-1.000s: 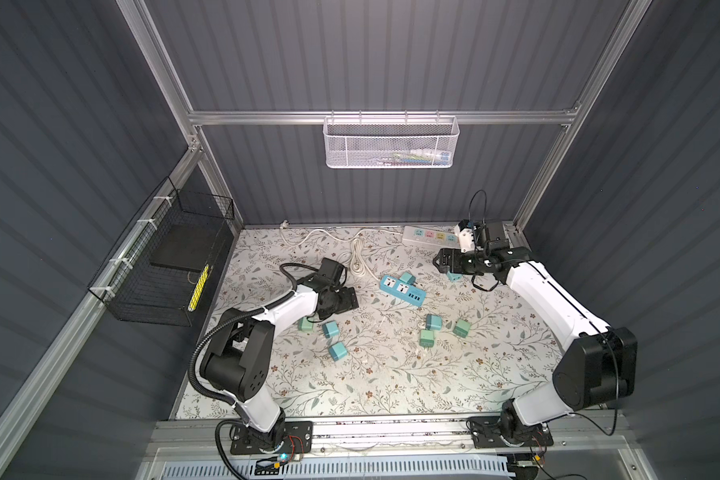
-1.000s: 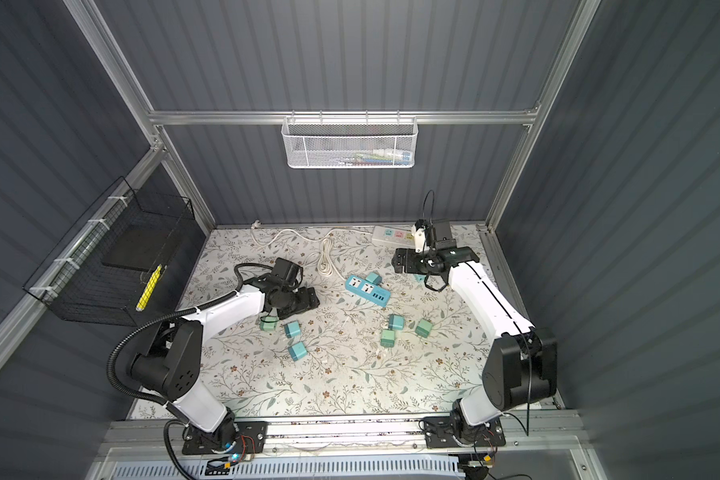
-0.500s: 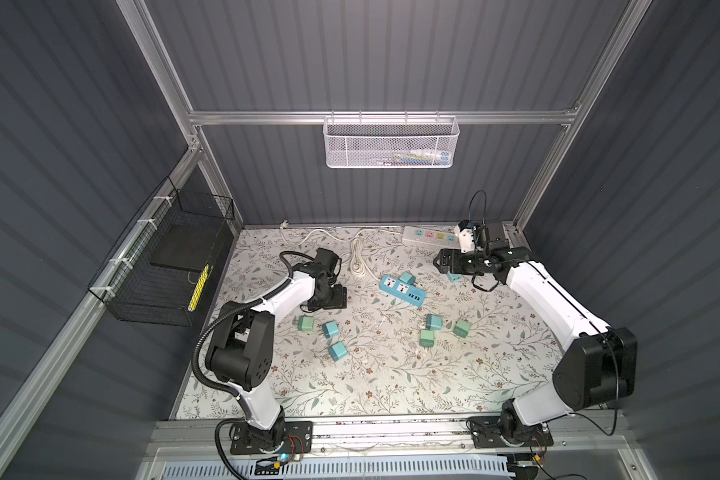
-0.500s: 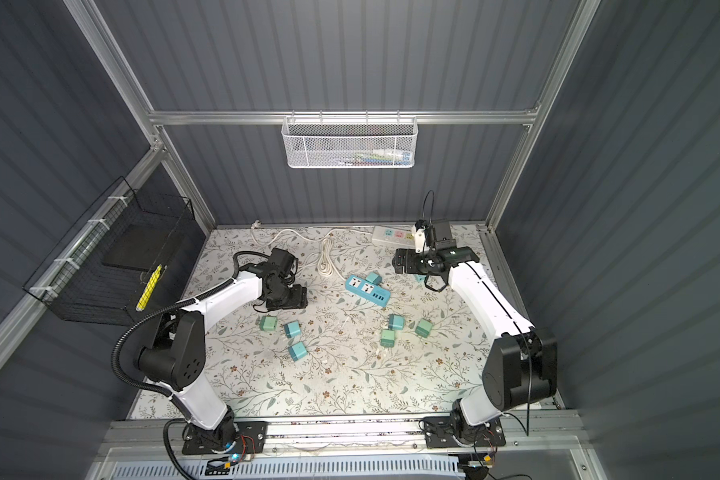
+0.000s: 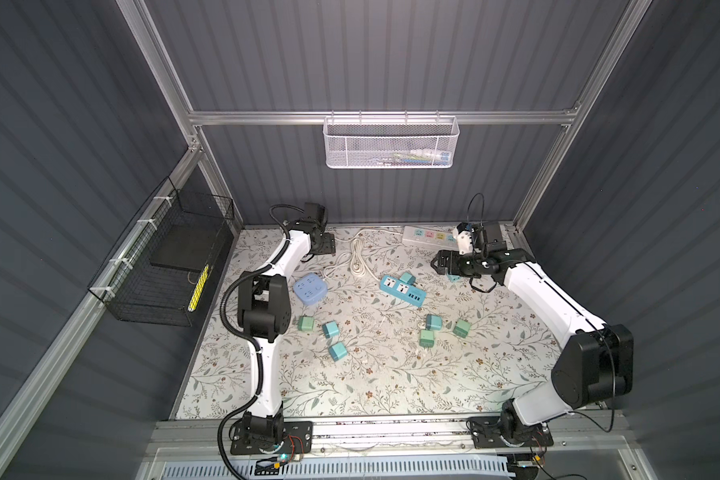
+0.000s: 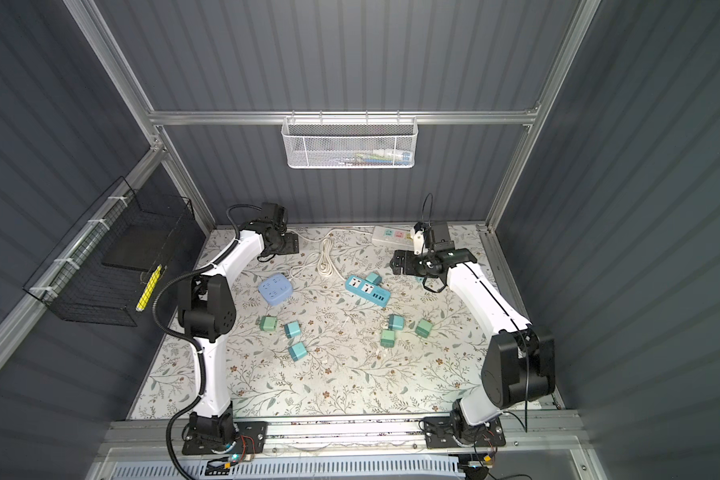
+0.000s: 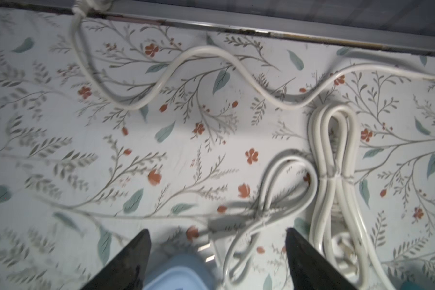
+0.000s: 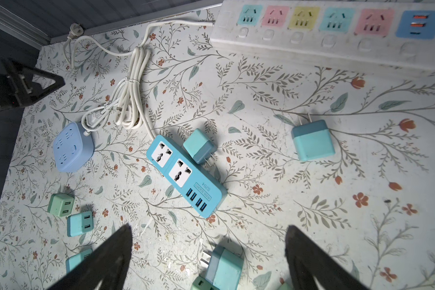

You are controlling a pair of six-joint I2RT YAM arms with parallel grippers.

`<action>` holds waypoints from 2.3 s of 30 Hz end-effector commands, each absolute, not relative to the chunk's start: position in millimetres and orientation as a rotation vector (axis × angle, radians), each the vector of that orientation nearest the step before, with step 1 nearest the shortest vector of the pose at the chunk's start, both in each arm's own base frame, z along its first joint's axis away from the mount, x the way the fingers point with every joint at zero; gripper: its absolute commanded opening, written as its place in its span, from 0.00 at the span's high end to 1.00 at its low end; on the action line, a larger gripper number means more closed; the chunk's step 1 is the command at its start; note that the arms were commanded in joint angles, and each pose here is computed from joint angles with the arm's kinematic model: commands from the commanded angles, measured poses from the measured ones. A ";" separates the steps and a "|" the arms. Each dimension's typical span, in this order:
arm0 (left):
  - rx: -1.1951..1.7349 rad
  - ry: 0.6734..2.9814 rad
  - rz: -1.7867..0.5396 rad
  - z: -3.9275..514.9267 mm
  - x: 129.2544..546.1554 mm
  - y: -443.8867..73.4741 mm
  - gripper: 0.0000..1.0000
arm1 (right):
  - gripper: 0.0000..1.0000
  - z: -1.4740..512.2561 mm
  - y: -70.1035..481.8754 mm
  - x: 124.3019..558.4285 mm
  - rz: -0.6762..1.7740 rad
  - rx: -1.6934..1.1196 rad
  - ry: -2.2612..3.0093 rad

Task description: Insert the plug

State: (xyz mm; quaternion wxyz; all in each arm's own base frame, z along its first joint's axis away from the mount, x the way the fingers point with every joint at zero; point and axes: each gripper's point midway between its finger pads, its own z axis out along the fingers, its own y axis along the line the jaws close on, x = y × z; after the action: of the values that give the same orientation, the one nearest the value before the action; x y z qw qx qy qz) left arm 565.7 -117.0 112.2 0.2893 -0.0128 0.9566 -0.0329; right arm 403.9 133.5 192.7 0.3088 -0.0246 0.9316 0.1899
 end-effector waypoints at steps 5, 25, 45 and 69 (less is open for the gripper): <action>0.046 2.707 -0.208 49.0 562.6 -139.2 0.27 | 0.05 187.4 134.3 394.3 0.517 -0.044 2.480; -0.280 2.634 -0.311 3.8 429.6 -221.1 0.32 | 0.05 192.1 139.6 391.7 0.535 -0.073 2.470; 0.179 2.693 -0.197 111.4 376.6 -197.6 0.13 | 0.17 198.6 149.6 379.3 0.469 -0.120 2.454; 0.578 3.109 -0.072 48.7 197.2 -180.0 0.24 | 0.19 187.8 175.7 372.7 0.600 -0.109 2.490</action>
State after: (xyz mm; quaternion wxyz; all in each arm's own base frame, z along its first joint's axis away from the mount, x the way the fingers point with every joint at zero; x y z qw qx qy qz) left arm 210.3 -184.2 57.7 0.0213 0.1766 0.9837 -0.0266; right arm 375.3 176.2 189.9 0.2859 -0.0441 0.9302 0.2259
